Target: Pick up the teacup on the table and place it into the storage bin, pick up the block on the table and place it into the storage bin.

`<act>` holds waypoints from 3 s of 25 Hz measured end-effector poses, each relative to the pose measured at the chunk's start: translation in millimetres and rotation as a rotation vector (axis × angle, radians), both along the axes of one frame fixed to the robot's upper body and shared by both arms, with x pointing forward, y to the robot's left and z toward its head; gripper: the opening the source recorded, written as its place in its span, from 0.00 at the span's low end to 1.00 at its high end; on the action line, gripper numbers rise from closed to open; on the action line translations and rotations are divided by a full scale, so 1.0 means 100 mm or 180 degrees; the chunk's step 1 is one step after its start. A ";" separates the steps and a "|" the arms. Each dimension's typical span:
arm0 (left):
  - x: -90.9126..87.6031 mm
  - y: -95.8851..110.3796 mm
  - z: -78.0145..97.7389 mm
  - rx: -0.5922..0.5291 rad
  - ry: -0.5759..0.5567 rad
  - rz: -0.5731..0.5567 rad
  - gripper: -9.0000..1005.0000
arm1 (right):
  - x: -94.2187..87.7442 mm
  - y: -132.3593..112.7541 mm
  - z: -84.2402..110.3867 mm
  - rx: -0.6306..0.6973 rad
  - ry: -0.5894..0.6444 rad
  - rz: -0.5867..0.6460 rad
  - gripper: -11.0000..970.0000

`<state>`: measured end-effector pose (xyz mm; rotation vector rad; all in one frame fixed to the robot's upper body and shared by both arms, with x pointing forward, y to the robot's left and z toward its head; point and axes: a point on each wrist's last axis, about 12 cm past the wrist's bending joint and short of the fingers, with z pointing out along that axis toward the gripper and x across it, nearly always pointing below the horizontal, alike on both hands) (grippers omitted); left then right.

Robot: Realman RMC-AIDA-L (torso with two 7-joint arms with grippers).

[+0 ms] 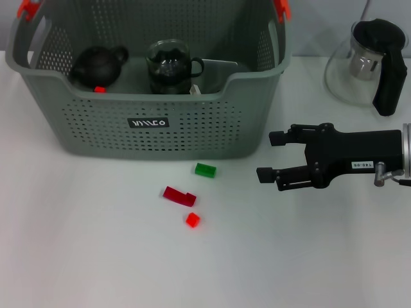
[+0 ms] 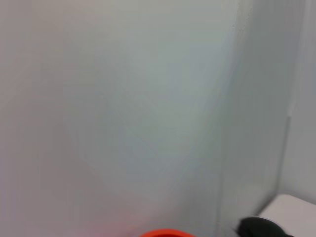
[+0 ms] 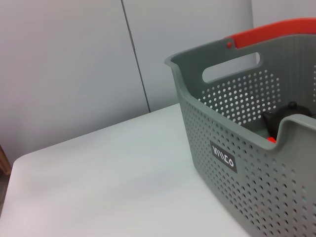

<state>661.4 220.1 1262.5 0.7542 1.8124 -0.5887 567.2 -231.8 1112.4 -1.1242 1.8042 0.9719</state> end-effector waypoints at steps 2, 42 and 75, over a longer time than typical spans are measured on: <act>0.10 -0.01 -0.04 -0.0038 0.0015 0.0117 0.43 | 0.00 0.00 0.00 0.0000 0.0001 0.0003 0.94; -1.19 -0.09 -1.11 0.0936 0.1312 -0.1273 0.91 | -0.01 0.02 -0.04 0.0012 0.0005 -0.0073 0.94; -1.10 -0.47 -1.62 0.1452 0.1784 -0.0924 0.90 | 0.01 0.07 -0.03 0.0006 -0.0039 -0.0021 0.94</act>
